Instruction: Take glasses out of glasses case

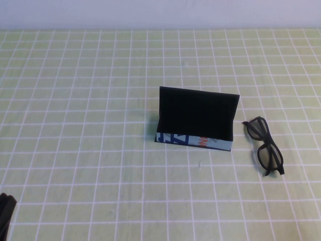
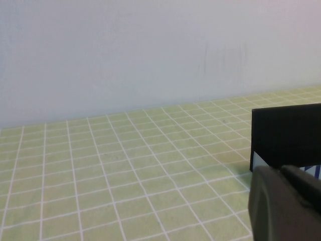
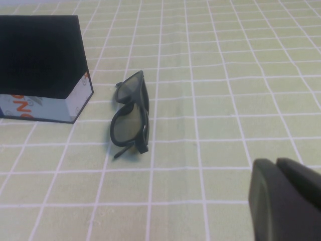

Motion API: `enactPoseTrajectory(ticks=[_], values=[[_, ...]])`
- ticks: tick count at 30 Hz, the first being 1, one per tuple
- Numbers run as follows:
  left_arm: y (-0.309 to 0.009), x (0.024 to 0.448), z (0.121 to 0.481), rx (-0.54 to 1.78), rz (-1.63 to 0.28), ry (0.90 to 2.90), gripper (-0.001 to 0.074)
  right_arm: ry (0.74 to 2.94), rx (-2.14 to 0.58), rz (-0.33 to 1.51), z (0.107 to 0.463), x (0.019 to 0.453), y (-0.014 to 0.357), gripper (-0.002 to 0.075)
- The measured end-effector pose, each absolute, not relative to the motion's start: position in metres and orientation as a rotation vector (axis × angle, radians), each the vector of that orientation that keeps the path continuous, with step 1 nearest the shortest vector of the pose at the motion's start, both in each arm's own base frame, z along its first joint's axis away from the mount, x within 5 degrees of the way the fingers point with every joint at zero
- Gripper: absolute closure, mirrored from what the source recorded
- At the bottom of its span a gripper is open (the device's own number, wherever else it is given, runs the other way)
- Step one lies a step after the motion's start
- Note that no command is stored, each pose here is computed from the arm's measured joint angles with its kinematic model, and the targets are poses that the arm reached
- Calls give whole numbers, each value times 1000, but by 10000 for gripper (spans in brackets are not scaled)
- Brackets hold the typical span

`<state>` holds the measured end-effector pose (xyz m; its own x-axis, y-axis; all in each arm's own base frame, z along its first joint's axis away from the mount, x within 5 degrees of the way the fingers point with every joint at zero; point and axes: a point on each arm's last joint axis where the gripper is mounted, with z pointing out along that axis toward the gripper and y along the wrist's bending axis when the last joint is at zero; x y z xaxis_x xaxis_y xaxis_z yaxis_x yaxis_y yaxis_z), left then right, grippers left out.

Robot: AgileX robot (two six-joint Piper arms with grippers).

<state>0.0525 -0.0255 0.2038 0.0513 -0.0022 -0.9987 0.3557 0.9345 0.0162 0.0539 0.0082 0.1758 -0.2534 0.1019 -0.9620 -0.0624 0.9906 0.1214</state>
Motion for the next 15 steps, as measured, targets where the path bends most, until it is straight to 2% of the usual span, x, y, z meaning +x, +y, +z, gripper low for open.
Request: enactPoseTrajectory(ticks=[7, 12, 15], values=[[-14, 56, 204, 191, -179, 1507, 739, 1820, 29, 155, 176, 54, 8, 743], [-11, 57, 206, 208, -85, 1485, 739, 1820, 29, 155, 176, 54, 8, 743], [-12, 56, 198, 204, -113, 1571, 739, 1820, 29, 155, 176, 54, 8, 743]])
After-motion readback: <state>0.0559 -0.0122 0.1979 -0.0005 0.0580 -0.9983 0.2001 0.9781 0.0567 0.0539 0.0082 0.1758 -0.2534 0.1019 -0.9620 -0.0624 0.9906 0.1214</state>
